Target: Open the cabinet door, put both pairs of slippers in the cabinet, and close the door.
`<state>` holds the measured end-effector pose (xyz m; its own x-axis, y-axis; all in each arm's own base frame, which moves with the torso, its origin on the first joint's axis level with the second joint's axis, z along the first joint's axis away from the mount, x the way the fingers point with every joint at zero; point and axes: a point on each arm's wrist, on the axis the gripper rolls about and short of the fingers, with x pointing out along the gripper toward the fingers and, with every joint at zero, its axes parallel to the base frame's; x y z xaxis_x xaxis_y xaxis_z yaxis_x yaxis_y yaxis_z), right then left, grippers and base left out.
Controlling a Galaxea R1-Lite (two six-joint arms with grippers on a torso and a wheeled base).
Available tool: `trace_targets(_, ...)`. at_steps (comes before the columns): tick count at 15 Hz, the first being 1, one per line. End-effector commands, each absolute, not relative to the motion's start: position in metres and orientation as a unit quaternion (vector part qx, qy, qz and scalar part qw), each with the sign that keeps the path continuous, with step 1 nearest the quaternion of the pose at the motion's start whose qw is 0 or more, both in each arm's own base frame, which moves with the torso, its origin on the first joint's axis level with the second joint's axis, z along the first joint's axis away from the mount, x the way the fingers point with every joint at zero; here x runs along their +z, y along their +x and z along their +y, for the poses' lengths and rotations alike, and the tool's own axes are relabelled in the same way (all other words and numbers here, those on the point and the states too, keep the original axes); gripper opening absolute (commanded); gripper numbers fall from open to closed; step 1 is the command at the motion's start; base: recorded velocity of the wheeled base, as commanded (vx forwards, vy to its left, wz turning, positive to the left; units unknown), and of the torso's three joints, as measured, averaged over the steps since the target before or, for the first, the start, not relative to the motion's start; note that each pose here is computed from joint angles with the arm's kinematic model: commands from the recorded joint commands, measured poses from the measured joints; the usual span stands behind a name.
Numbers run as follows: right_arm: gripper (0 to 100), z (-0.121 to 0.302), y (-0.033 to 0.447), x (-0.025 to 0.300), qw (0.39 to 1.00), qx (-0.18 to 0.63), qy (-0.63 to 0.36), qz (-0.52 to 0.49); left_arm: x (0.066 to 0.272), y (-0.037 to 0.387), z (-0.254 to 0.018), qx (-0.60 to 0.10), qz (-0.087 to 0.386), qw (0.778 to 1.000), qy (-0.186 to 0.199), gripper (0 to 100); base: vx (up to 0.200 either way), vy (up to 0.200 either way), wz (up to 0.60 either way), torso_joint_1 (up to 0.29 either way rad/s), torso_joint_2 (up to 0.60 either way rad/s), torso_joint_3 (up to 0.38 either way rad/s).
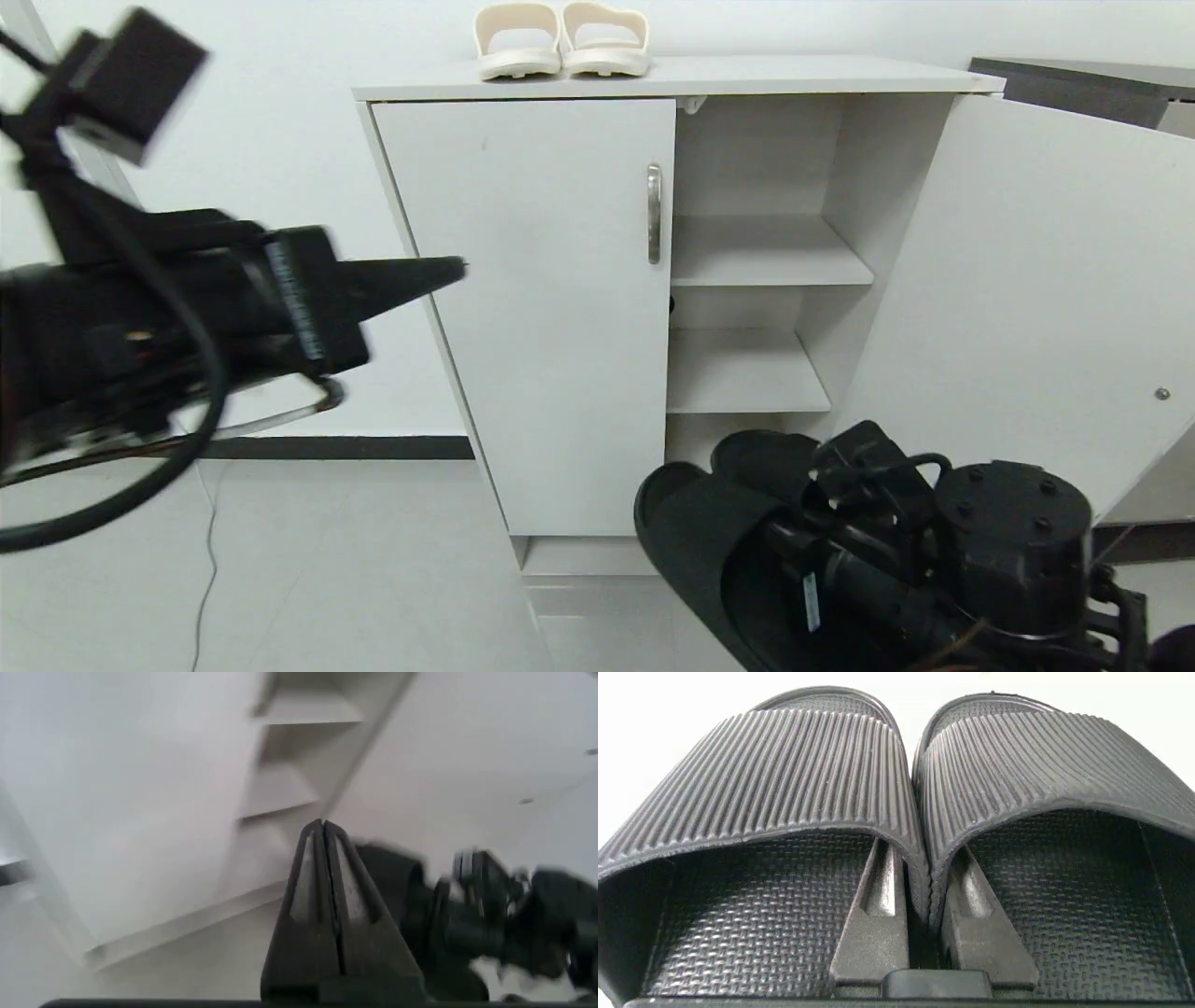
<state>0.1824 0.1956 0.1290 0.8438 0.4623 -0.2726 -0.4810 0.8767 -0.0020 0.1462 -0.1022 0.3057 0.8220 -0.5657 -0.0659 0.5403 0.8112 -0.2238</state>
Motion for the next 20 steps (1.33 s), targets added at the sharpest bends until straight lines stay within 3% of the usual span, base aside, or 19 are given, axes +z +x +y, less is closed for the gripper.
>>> trace_targets(1, 0, 0.207, 0.224, 0.111, 0.978, 0.145, -0.041, 0.141, 0.297, 0.061, -0.022, -0.124, 0.011, 0.990, -0.067, 0, 0.000, 0.000, 0.00, 0.000, 0.00, 0.000)
trace_targets(3, 0, 0.206, 0.230, 0.112, 0.983, 0.124, -0.036, 0.131, 0.269, 0.025, 0.000, 0.003, -0.013, 0.998, -0.054, 0, 0.000, 0.000, 0.00, 0.000, 0.00, 0.000)
trace_targets(6, 0, 0.206, 0.229, 0.115, 0.983, 0.126, -0.035, 0.126, 0.213, -0.016, 0.006, 0.143, -0.035, 0.989, -0.021, 0, 0.000, 0.000, 0.00, 0.000, 0.00, 0.000)
trace_targets(12, 0, 0.210, 0.221, 0.111, 0.981, 0.140, -0.040, 0.131, 0.125, -0.033, 0.005, 0.134, -0.026, 0.991, -0.008, 0, 0.000, 0.000, 0.00, 0.000, 0.00, 0.000)
trace_targets(17, 0, 0.212, 0.220, 0.109, 0.980, 0.144, -0.042, 0.134, 0.079, -0.024, 0.005, 0.119, -0.019, 0.993, 0.002, 0, 0.000, 0.000, 0.00, 0.000, 0.00, 0.000)
trace_targets(19, 0, 0.212, 0.219, 0.108, 0.979, 0.144, -0.045, 0.136, 0.079, -0.023, 0.002, 0.047, -0.017, 0.999, -0.005, 0, 0.000, 0.000, 0.00, 0.000, 0.00, 0.000)
trace_targets(20, 0, 0.212, 0.220, 0.106, 0.979, 0.145, -0.049, 0.138, 0.074, -0.023, 0.000, 0.001, 0.010, 1.000, 0.005, 0, 0.000, 0.000, 0.00, 0.000, 0.00, 0.000)
